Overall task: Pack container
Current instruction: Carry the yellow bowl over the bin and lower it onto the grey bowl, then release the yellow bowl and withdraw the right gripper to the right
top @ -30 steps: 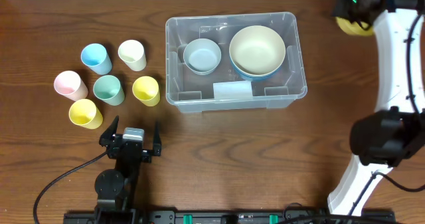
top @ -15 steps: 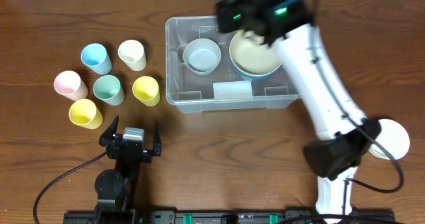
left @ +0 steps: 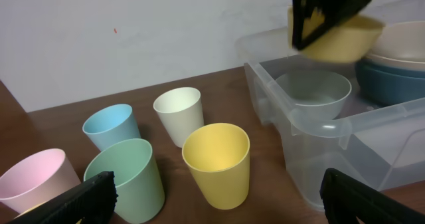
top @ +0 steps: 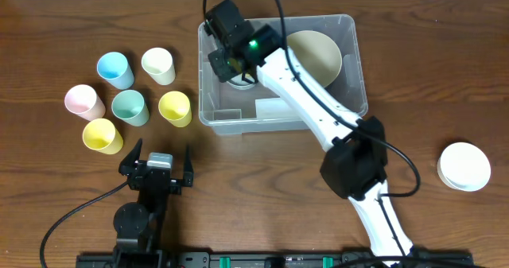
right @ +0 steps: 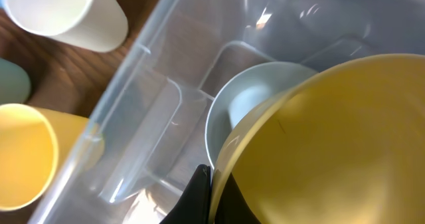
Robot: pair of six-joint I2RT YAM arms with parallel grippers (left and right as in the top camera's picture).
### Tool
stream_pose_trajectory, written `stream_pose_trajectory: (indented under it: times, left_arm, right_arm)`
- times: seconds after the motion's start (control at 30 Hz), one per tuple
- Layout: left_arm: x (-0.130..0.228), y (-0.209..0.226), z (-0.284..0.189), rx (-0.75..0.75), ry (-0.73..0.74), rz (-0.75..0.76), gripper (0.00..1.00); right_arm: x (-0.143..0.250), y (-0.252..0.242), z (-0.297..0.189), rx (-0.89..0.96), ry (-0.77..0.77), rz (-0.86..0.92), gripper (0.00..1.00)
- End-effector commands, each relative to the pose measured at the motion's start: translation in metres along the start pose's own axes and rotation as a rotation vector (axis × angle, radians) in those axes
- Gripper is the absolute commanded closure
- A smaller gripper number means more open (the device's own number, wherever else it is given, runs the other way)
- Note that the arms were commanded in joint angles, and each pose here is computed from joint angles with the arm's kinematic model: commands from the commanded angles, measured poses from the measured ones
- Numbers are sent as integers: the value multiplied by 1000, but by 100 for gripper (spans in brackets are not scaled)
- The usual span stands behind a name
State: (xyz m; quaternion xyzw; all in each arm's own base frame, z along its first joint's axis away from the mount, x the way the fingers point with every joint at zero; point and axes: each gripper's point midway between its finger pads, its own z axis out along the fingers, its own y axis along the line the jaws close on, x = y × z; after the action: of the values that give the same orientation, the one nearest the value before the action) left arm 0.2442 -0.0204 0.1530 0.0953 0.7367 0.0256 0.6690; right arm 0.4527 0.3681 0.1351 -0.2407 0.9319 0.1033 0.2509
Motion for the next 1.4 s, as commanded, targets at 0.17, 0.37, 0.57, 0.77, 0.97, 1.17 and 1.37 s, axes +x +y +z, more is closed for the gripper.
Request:
stream_pose_trajectory:
  times: [0.17, 0.37, 0.57, 0.77, 0.97, 1.17, 1.37]
  left_arm:
    - [15, -4, 1, 18, 44, 1, 2]
    - [15, -4, 1, 18, 44, 1, 2]
    - [15, -4, 1, 18, 44, 1, 2]
    - [15, -4, 1, 18, 44, 1, 2]
    - [15, -4, 1, 18, 44, 1, 2]
    - [15, -4, 1, 18, 44, 1, 2]
    - [15, -4, 1, 18, 44, 1, 2]
  right_arm:
    - [7, 2, 25, 18, 15, -23, 98]
    - [7, 2, 31, 19, 13, -24, 59]
    - [6, 2, 24, 17, 14, -27, 59]
    - [-10, 5, -31, -8, -36, -23, 59]
    - [-19, -19, -125, 23, -100, 16, 53]
    - [6, -85, -185, 145, -55, 168, 51]
    - [43, -147, -219, 219, 35, 344, 51]
